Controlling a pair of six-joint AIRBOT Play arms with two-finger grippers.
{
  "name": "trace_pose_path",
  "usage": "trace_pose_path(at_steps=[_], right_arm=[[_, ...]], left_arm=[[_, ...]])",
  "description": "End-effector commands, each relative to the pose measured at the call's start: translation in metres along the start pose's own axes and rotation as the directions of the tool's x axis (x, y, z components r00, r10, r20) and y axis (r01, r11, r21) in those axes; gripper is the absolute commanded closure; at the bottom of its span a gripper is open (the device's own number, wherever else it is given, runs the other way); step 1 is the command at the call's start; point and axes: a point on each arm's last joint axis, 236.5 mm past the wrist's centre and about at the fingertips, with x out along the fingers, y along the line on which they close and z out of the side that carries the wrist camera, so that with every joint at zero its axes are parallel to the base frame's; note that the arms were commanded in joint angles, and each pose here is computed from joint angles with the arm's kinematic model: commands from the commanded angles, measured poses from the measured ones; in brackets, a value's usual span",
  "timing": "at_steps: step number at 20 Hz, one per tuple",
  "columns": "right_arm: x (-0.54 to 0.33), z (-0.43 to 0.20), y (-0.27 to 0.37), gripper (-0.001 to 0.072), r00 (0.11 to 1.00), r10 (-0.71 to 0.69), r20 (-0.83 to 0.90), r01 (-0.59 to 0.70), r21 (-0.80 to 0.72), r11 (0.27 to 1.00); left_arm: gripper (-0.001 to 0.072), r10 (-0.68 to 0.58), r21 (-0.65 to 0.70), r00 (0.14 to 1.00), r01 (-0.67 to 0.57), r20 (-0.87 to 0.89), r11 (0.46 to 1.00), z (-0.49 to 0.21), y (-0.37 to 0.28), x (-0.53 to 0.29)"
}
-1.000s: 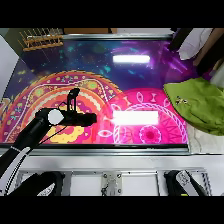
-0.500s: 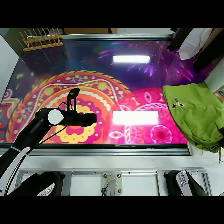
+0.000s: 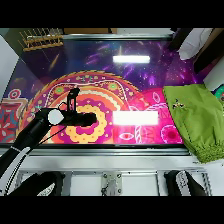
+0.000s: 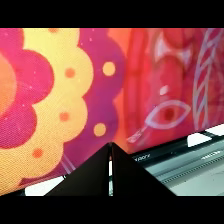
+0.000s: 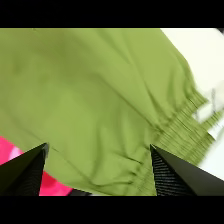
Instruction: Fold the clothes and pants, and hang the long-sleeved shirts on hangers.
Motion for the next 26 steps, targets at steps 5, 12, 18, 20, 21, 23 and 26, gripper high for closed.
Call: trace_pose_path(at_steps=[5, 12, 18, 20, 21, 23, 26], right_arm=[[-0.045, -0.055, 0.218, 0.0025, 0.852, 0.510, -0.120, -0.501, -0.473, 0.725], [-0.055, -0.149, 0.286, 0.0605, 0.766, 0.526, -0.369, -0.623, -0.628, 0.466], [-0.050, -0.155, 0.289, 0.0685, 0.764, 0.513, -0.393, -0.631, -0.624, 0.462], [-0.049, -0.155, 0.289, 0.0685, 0.764, 0.512, -0.393, -0.631, -0.623, 0.462], [-0.049, -0.155, 0.289, 0.0685, 0.764, 0.512, -0.393, -0.631, -0.623, 0.462], [-0.049, -0.156, 0.290, 0.0685, 0.764, 0.512, -0.393, -0.631, -0.623, 0.462], [-0.049, -0.155, 0.289, 0.0685, 0.764, 0.512, -0.393, -0.631, -0.623, 0.462]], left_arm=[[0.0704, -0.001, -0.001, 1.000, 0.001, -0.001, 1.000, 0.000, 0.000, 0.000], [0.0704, -0.001, -0.001, 1.000, 0.001, 0.000, 1.000, 0.000, 0.000, 0.000], [0.0704, -0.001, -0.001, 1.000, 0.001, 0.000, 1.000, 0.000, 0.000, 0.000], [0.0704, -0.001, -0.001, 1.000, 0.001, 0.000, 1.000, 0.000, 0.000, 0.000], [0.0704, -0.001, -0.001, 1.000, 0.001, 0.000, 1.000, 0.000, 0.000, 0.000], [0.0704, -0.001, -0.001, 1.000, 0.001, 0.000, 1.000, 0.000, 0.000, 0.000], [0.0704, -0.001, -0.001, 1.000, 0.001, 0.000, 1.000, 0.000, 0.000, 0.000]])
